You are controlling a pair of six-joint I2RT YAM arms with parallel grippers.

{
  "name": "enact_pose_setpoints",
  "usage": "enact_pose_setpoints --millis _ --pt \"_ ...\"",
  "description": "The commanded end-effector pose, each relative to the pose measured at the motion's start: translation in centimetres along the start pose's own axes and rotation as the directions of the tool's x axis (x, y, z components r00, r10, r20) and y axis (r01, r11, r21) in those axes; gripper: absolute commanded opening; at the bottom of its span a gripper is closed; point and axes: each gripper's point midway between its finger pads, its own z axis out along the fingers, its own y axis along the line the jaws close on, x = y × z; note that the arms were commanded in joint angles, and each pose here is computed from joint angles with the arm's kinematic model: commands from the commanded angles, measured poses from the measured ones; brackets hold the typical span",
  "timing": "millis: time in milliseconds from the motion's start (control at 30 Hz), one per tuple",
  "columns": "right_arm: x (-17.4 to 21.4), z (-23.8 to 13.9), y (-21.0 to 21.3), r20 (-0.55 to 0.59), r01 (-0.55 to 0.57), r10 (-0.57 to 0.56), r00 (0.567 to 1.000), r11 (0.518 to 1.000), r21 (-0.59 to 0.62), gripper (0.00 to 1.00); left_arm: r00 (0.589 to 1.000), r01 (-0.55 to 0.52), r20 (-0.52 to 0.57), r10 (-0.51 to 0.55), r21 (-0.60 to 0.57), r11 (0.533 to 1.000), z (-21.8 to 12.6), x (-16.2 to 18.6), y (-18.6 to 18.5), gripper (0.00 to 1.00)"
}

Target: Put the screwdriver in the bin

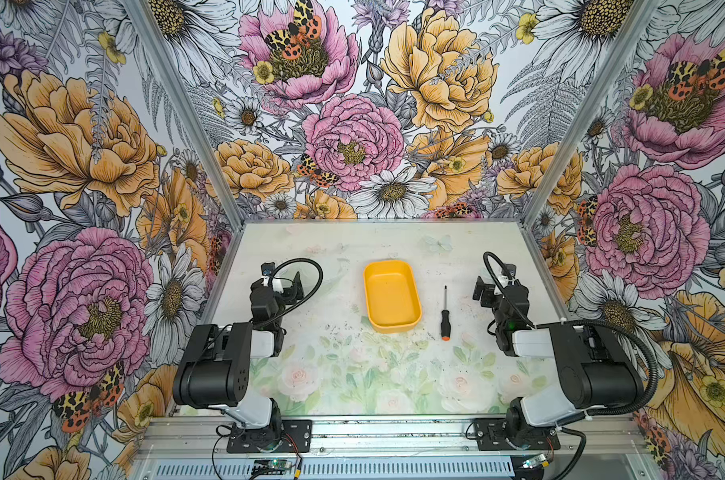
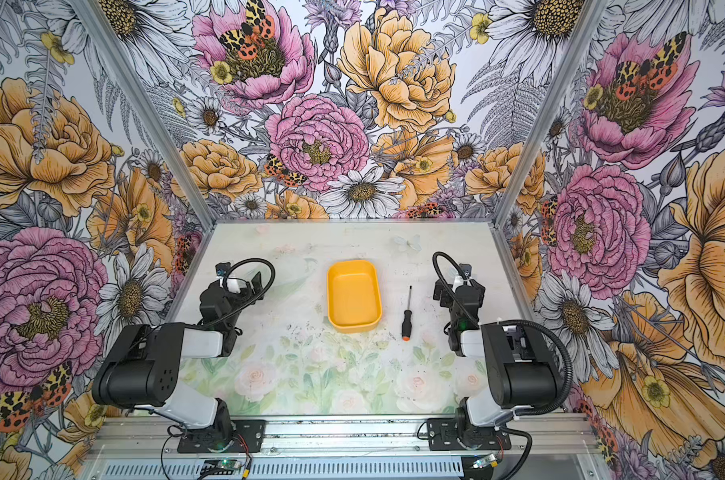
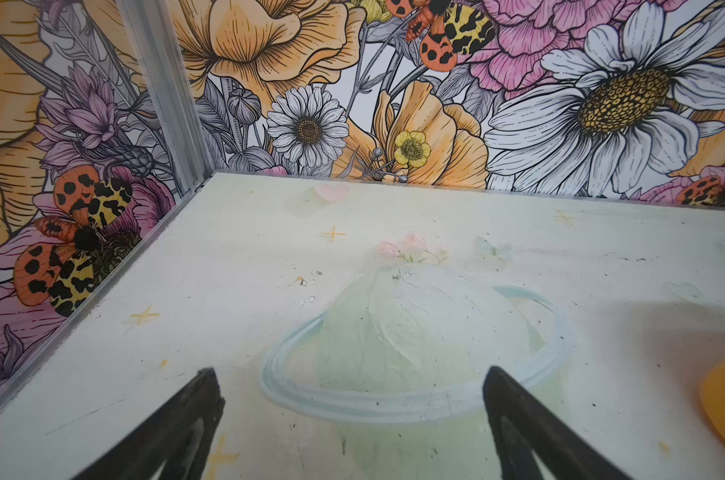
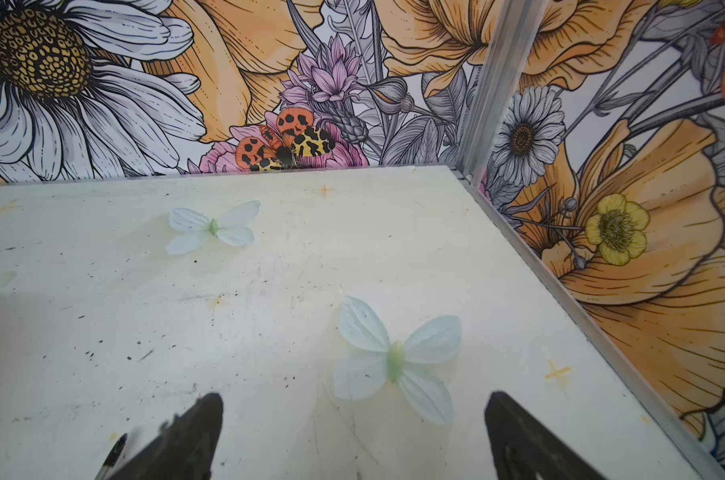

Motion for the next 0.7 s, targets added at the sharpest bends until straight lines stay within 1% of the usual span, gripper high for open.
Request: enact_pose_setpoints --millis 0,667 --pt "-1.09 0.21 0.1 0.032 0.004 -0.004 0.999 1.0 0.002 1.0 1.0 0.006 0.006 -0.006 -0.011 1.0 -0.01 -0.2 0.03 0.99" --pt "-1.03 0.35 0.08 0.026 0.001 -0.001 1.0 1.0 0.0 1.0 1.0 0.004 0.006 -0.003 -0.016 1.0 -0.02 -0.19 0.0 0.99"
